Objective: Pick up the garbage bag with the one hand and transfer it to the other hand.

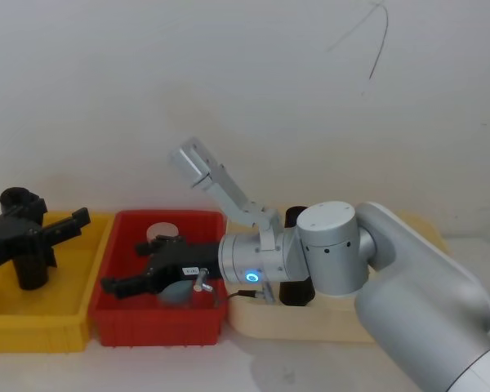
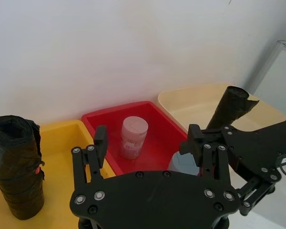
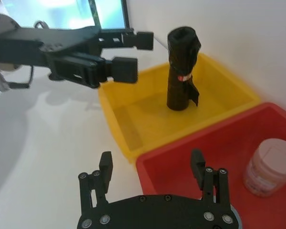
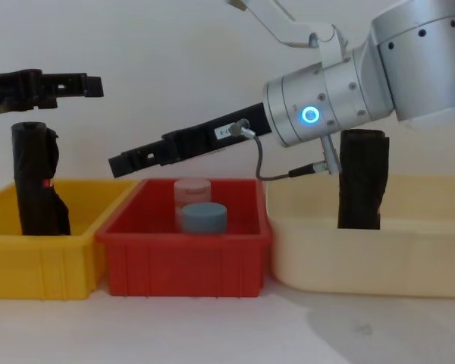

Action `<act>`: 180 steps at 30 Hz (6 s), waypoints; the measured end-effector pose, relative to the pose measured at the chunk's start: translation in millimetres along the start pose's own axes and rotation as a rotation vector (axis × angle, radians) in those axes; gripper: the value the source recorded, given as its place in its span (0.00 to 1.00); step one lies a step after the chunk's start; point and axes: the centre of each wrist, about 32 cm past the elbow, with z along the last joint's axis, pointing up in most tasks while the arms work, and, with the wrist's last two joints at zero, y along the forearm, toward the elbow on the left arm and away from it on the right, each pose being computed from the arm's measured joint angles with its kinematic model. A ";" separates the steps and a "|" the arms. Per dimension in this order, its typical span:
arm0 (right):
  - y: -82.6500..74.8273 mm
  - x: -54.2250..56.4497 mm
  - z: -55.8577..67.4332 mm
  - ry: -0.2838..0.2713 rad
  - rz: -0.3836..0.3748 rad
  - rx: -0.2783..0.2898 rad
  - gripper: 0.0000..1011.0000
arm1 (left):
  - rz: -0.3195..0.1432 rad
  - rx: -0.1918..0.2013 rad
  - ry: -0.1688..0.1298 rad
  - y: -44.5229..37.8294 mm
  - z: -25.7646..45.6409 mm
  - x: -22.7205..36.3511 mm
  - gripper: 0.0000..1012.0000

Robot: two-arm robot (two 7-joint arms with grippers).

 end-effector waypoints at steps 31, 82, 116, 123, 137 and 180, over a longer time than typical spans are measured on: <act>-4.2 31.1 -14.1 -0.024 -0.106 -0.102 0.99 | 0.000 0.000 0.000 0.0 0.0 0.0 0.99; -8.1 46.5 -42.5 0.006 -0.112 -0.152 0.68 | 0.000 0.000 0.000 0.0 0.0 0.0 0.99; -56.4 61.5 -5.0 0.005 -0.205 0.034 0.64 | 0.000 0.000 0.000 0.0 0.0 0.0 0.99; -76.1 69.3 -16.5 0.024 -0.274 0.022 0.64 | 0.000 0.000 0.000 0.0 0.0 0.0 0.99; -102.5 77.1 -38.2 0.023 -0.401 -0.015 0.64 | 0.000 0.000 0.000 0.0 0.0 0.0 0.99; -110.3 48.7 -38.5 -0.003 -0.461 0.060 0.99 | 0.000 0.000 0.000 0.0 0.0 0.0 0.99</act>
